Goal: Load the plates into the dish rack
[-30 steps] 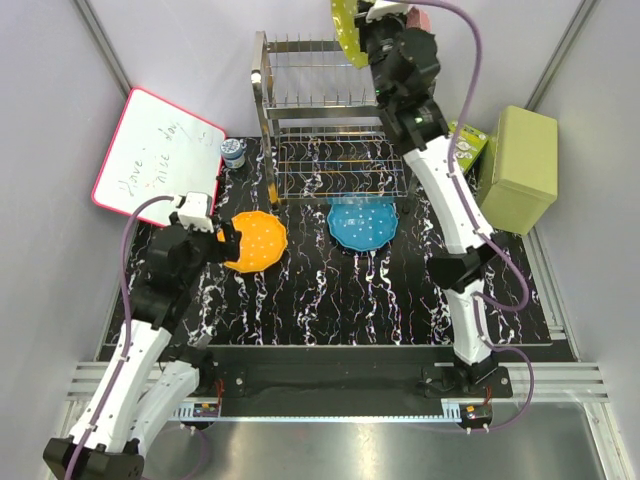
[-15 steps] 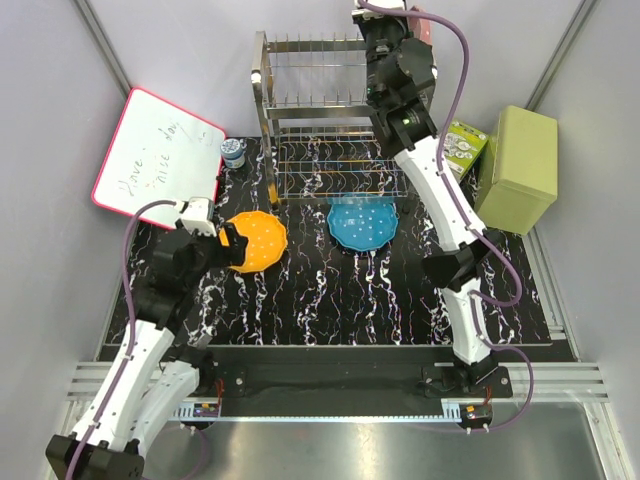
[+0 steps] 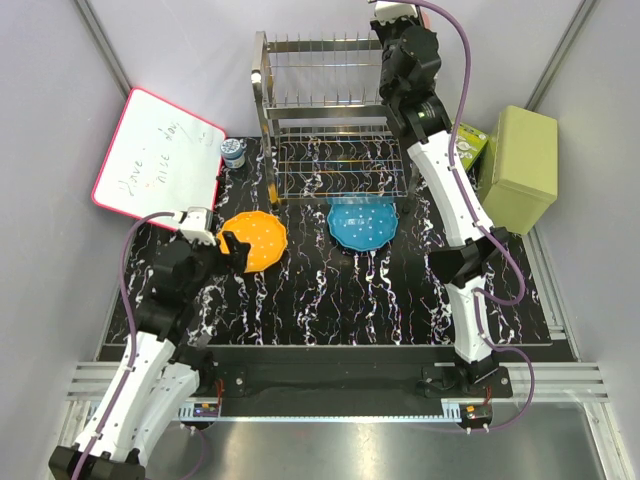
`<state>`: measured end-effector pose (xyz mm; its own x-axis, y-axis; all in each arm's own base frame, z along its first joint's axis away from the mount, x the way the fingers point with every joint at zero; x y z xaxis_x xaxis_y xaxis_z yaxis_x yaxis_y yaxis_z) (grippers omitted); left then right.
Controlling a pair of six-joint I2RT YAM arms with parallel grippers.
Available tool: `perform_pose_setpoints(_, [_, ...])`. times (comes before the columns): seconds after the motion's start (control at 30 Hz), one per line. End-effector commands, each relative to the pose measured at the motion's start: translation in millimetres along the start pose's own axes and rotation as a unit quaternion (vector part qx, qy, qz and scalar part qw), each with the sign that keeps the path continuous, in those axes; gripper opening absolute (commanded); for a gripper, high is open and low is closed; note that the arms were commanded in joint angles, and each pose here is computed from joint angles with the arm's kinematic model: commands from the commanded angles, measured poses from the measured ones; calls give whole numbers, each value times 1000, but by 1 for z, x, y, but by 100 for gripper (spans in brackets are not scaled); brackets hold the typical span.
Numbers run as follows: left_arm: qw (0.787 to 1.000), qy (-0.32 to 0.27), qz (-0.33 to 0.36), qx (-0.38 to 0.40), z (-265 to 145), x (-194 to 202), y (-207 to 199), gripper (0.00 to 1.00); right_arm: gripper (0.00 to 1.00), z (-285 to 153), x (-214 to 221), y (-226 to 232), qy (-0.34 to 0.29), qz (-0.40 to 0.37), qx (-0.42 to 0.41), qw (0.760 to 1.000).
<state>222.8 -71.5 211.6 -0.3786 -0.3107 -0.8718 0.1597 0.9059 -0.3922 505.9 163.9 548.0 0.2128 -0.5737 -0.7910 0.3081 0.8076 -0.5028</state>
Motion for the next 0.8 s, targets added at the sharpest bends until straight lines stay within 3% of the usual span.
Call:
perform_pose_setpoints(0.0, [999, -21, -8, 31, 2, -8, -10, 81, 0, -18, -51, -72, -62, 69, 75, 993])
perform_pose_setpoints(0.27, [999, -23, -6, 27, 4, -4, -7, 81, 0, -11, -28, -42, -22, 63, 47, 997])
perform_pose_setpoints(0.77, [999, -20, -1, 25, 6, 4, -2, 82, 0, -7, -13, 6, -4, 56, -4, 998])
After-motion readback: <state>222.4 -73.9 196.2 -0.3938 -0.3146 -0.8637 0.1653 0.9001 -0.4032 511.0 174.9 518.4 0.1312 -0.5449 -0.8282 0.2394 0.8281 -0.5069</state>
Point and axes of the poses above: each gripper's point midway between its finger pads, its own z axis out along the fingers, its own y axis along the line the jaws close on, x = y × z, the point moved 4 cm from there along -z, back along the fingers, and after that the axes turned 11 degrees about -z, right-handed, at the moved point
